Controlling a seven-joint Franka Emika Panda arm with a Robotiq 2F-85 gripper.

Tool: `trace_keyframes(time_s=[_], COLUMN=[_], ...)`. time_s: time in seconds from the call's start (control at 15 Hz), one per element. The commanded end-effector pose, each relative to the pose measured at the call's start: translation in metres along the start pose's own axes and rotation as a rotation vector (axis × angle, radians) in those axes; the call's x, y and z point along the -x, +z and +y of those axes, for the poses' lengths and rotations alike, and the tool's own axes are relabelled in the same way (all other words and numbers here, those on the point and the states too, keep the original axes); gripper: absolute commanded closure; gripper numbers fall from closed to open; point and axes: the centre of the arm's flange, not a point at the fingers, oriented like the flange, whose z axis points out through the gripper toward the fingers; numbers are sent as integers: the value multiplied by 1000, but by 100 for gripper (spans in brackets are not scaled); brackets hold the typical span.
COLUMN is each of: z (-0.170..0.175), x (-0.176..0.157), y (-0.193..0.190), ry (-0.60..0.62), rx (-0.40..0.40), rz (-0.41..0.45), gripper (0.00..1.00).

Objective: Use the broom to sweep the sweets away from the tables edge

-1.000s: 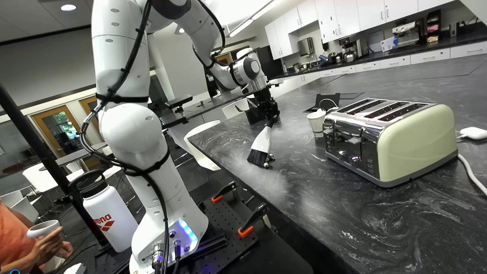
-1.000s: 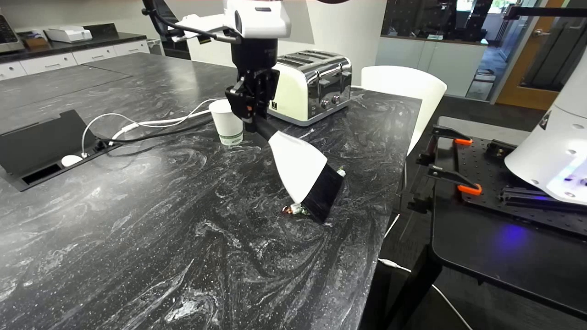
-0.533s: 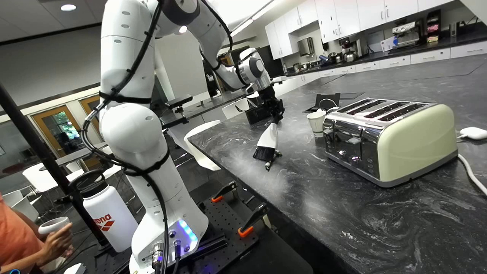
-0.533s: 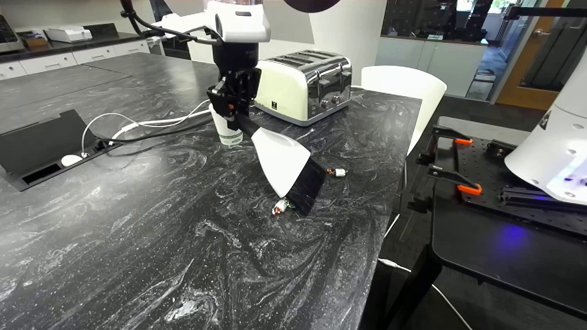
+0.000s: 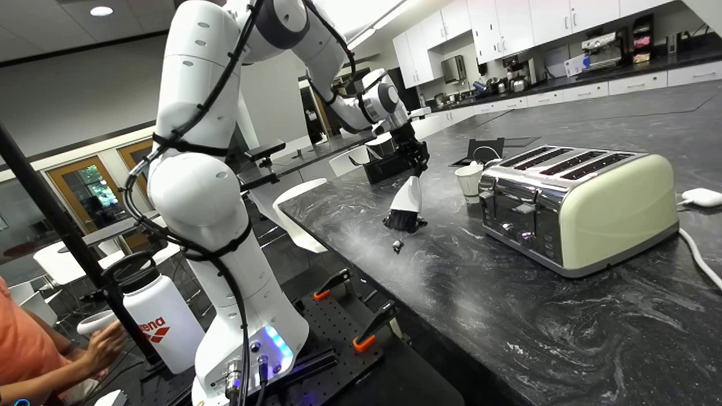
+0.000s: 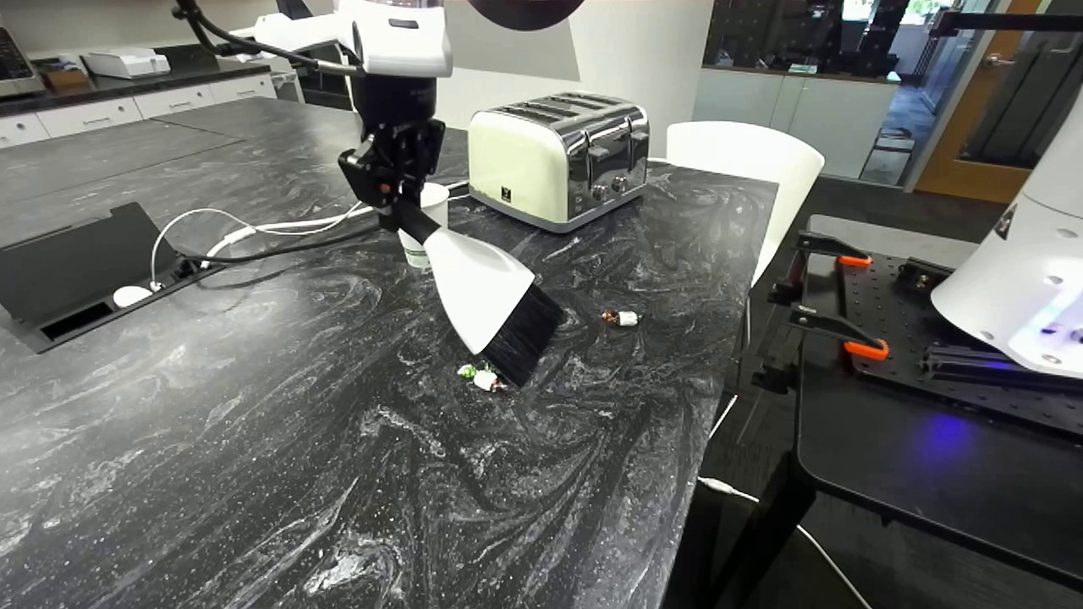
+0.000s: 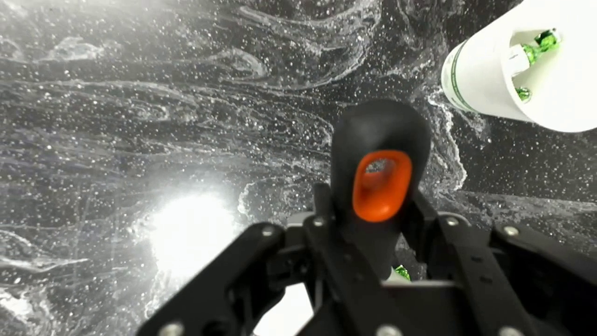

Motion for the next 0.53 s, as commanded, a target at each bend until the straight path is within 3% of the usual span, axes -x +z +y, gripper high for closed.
trace_keyframes(time_s=[0.0, 0.47], z=[3, 19], x=[34, 58], y=[-1, -13], ry=[-41, -113], rx=[-6, -25], rz=[-44, -88], gripper=[86, 86])
